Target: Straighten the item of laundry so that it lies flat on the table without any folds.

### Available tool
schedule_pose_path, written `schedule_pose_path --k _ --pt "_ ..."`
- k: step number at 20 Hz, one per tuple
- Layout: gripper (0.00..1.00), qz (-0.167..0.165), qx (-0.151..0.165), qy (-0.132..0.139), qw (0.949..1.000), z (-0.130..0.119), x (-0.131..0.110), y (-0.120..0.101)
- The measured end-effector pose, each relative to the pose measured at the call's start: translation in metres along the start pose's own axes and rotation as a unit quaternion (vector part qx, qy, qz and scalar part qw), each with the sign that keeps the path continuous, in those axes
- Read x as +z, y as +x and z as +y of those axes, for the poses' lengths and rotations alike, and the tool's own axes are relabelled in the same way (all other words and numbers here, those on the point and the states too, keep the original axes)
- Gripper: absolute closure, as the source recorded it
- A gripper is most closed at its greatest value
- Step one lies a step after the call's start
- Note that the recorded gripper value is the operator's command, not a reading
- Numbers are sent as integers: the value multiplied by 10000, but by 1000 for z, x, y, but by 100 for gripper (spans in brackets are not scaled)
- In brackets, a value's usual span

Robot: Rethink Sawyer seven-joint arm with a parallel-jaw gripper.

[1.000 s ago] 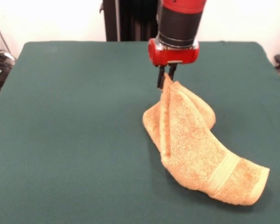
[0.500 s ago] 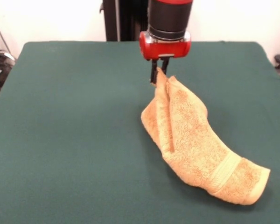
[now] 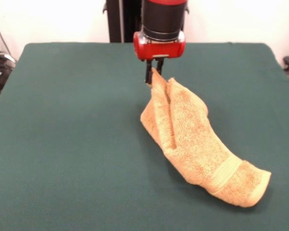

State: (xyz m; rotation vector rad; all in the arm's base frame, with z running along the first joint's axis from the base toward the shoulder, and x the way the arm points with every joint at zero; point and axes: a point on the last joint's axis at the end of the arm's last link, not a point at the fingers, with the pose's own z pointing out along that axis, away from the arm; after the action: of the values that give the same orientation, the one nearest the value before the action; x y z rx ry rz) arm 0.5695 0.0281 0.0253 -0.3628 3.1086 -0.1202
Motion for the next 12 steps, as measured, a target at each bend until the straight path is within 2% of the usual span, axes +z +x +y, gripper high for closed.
schedule_pose_path --k 6,12 --pt "100 24 -47 19 10000 -9 2 8" --pt "100 -60 -112 -4 9999 -16 1 5"
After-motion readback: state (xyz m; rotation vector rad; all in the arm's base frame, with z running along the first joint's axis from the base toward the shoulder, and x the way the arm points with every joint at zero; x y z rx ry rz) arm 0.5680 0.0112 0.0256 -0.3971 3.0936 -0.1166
